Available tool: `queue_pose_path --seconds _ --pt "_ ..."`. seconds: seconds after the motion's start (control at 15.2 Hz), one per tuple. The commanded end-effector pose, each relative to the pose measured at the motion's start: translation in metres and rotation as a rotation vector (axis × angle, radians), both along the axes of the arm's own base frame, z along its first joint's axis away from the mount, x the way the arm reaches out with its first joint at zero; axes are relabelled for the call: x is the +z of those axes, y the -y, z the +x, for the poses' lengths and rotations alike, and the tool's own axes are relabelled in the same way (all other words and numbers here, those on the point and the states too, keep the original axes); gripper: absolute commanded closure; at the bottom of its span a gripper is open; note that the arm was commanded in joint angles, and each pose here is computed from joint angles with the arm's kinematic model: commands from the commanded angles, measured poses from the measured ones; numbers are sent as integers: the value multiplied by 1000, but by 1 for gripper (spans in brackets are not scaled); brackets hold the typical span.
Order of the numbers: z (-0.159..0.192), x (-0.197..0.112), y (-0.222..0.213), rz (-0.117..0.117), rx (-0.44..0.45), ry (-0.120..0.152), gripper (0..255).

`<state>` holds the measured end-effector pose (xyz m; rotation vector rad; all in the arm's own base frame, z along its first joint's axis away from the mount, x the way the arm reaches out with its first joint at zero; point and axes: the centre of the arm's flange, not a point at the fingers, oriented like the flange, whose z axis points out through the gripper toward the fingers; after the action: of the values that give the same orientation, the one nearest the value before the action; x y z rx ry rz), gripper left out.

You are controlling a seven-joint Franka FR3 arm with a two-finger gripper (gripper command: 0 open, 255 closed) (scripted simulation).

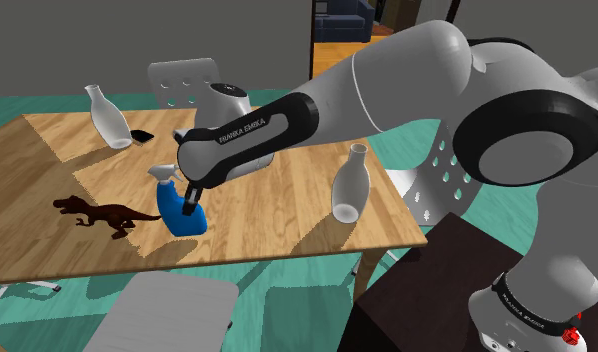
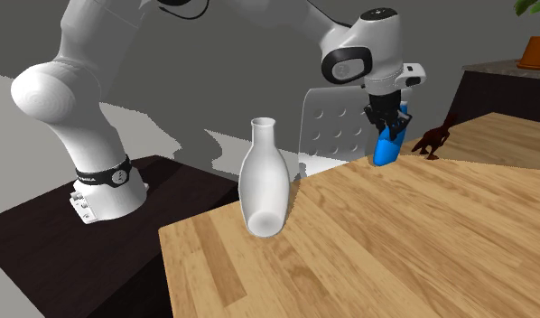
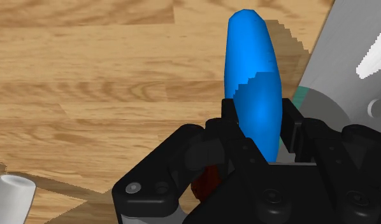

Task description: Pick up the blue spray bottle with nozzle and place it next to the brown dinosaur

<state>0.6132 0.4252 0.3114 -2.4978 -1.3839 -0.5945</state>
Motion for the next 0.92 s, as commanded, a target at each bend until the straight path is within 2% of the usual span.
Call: queue_pose_path --seconds 0.0,0.07,0.13,0.46,0.73,0.86 --pt "0 0 0 0 0 0 255" --pt "0 0 0 0 0 0 255" --pt "0 0 0 0 0 0 0" --pt "0 0 0 0 0 0 0" --pt "-12 45 19 0 0 0 0" --pt "-12 45 19 0 0 0 0"
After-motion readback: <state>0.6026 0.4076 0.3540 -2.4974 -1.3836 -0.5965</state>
